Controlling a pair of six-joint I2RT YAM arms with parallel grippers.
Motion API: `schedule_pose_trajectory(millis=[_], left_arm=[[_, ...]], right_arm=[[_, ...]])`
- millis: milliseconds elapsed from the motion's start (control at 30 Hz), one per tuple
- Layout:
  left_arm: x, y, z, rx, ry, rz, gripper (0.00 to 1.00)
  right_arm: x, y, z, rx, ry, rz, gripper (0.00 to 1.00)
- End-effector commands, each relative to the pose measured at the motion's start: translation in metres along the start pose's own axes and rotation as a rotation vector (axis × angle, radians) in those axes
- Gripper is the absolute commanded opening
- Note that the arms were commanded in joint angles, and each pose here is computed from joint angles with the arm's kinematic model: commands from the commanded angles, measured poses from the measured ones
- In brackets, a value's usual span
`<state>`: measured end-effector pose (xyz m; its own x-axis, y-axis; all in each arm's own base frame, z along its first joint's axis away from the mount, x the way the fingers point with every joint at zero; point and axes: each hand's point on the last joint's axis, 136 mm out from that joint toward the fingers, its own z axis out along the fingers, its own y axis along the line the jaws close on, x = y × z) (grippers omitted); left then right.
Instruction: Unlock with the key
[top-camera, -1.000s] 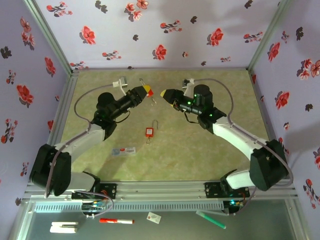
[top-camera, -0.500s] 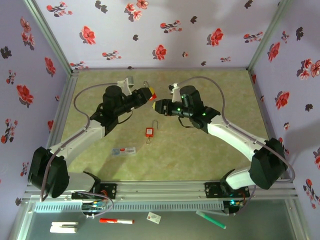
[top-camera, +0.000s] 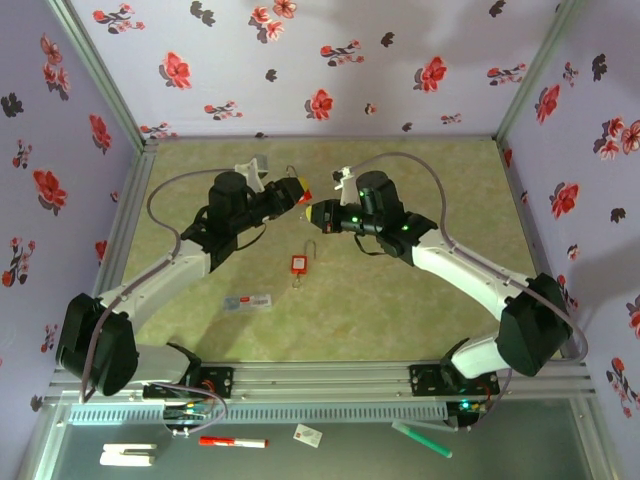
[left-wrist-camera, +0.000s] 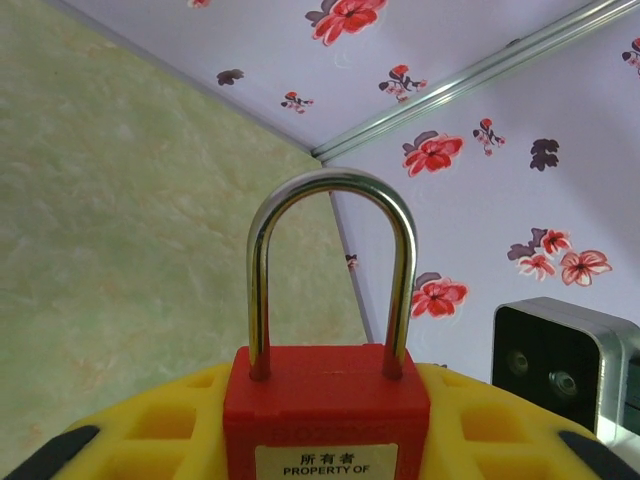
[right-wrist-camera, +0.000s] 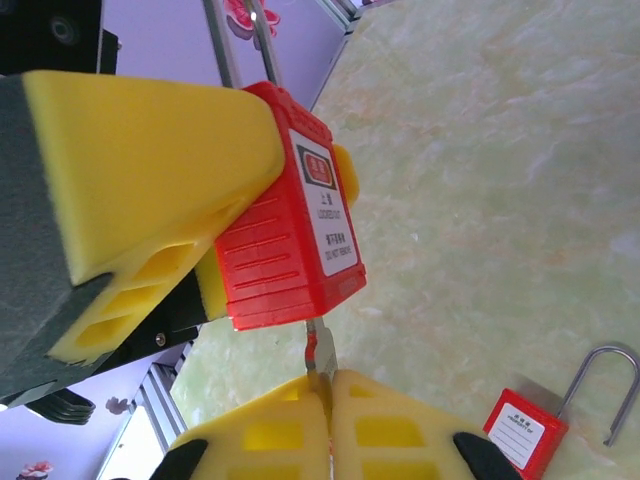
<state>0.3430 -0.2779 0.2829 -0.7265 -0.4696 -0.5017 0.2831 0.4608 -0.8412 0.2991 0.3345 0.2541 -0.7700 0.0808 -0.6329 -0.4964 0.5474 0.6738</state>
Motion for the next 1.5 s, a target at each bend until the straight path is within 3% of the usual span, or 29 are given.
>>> schedule_pose_trajectory(millis=[0,333,467,633,1000,1233,1467], left_arm=[[-0.004,-0.033,-0.001,0.112,-0.002,-0.017,0.0],[0.038,-0.027,0.004,0.113,0.092,0.005,0.0],[0.061,0.006,0.001,-0.053,0.159,0.027,0.0],[0.075,0.017,0.006,-0.144,0.219,-0.031,0.0],[0.1,0.024,0.026,-0.279,0.352,-0.184,0.0],[0.101,0.016,0.03,-0.218,0.332,-0.185,0.0],[0.08,-0.013,0.02,0.038,0.19,-0.117,0.0]], right_arm=[[-0.016,0.001,0.005,-0.004,-0.052,0.008,0.0],[-0.058,0.011,0.005,-0.087,-0.149,0.088,0.0],[-0.068,0.011,0.004,-0.072,-0.156,0.084,0.0],[-0.062,0.01,0.011,-0.056,-0.152,0.063,0.0],[-0.042,0.026,0.022,0.076,-0.14,-0.197,0.0],[-0.055,0.016,0.02,0.019,-0.185,-0.068,0.0],[-0.088,-0.01,-0.007,-0.176,-0.305,0.234,0.0]])
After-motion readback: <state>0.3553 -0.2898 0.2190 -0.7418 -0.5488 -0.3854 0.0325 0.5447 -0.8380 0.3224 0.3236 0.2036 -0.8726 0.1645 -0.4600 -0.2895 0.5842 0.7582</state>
